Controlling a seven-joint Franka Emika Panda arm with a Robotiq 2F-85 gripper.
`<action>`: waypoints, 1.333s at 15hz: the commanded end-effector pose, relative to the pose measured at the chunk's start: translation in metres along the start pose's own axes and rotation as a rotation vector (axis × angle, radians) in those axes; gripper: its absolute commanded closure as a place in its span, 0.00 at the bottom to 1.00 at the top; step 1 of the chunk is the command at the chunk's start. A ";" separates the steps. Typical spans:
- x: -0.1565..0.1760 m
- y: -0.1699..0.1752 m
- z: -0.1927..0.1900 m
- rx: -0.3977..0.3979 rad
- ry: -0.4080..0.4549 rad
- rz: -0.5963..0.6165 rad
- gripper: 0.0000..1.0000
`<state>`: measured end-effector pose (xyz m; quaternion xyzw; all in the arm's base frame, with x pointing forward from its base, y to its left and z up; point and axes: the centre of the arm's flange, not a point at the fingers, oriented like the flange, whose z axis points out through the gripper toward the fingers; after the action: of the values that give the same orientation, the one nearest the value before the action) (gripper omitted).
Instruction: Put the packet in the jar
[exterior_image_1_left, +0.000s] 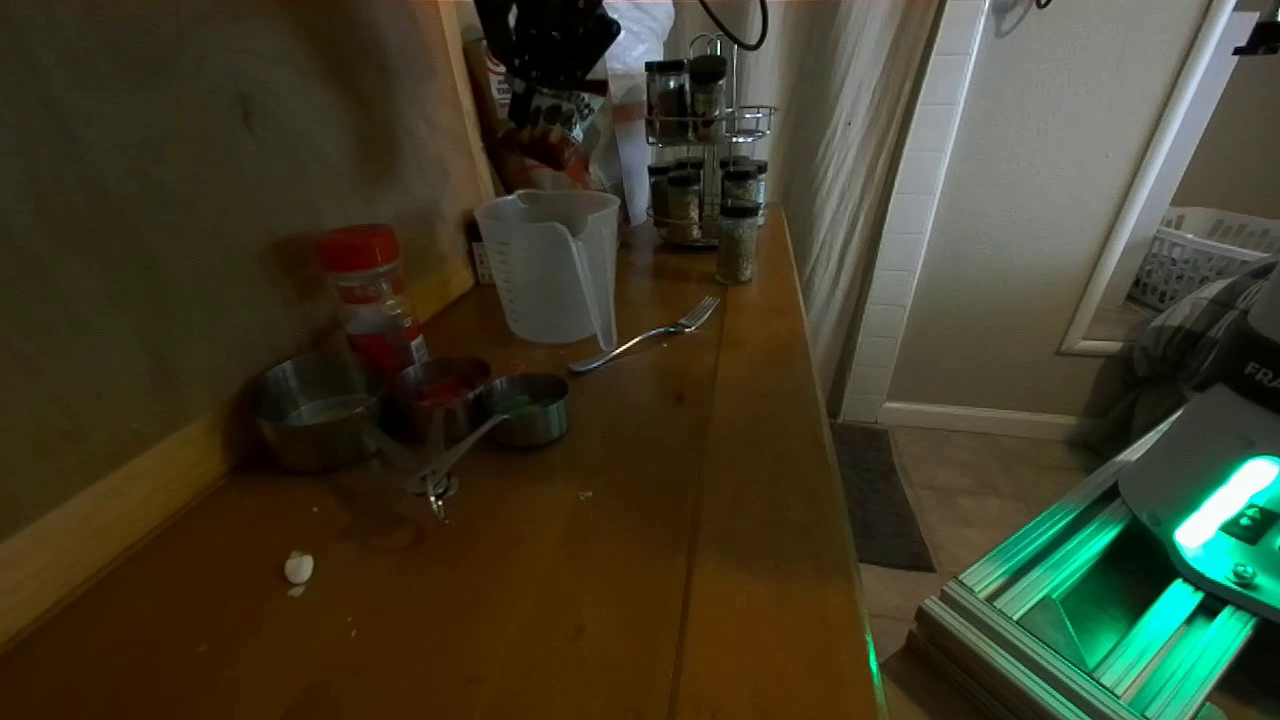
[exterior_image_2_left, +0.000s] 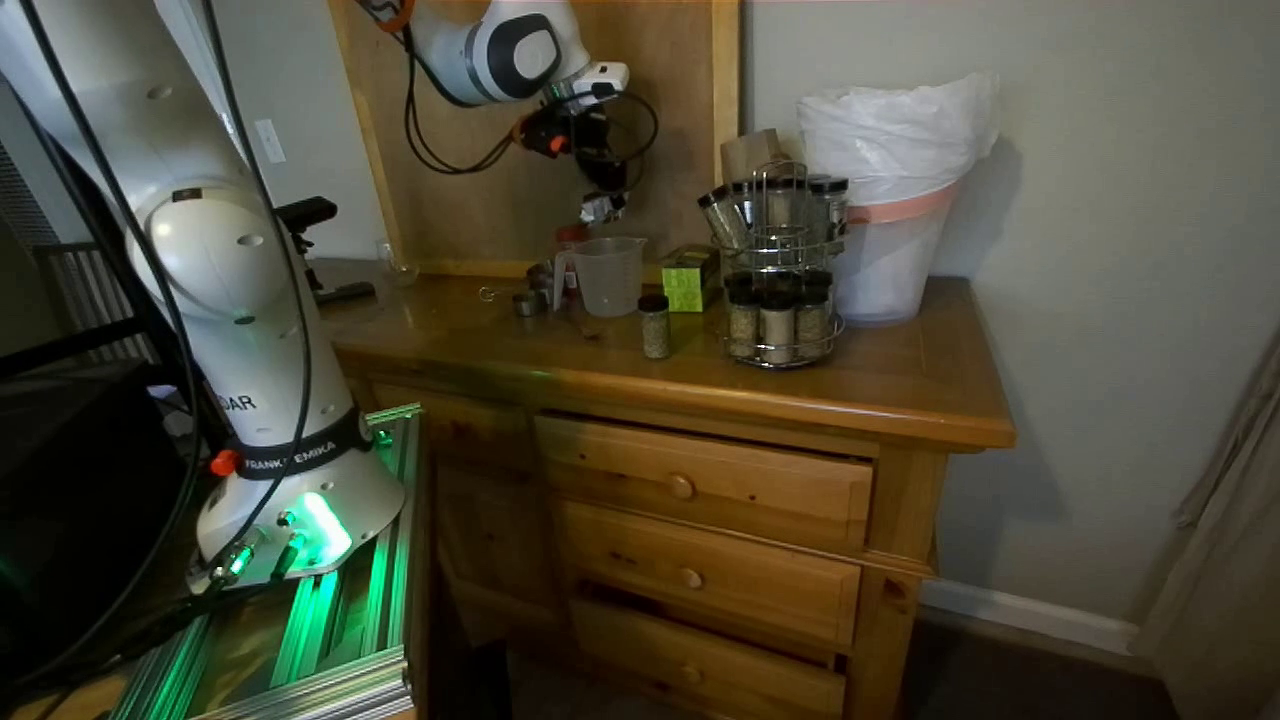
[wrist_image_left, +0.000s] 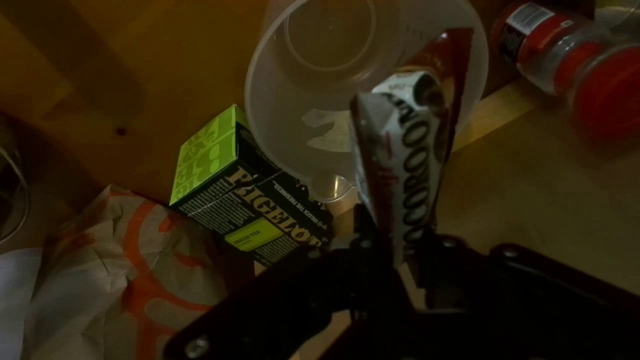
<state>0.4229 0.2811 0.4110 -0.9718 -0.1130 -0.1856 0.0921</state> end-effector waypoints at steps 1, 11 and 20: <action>0.000 0.000 0.000 0.000 0.000 0.000 0.82; -0.007 0.004 0.000 -0.045 -0.035 -0.003 0.96; -0.003 0.020 0.012 -0.128 -0.068 0.068 0.44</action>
<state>0.4272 0.2639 0.3996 -0.9818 -0.0885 -0.1613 0.0480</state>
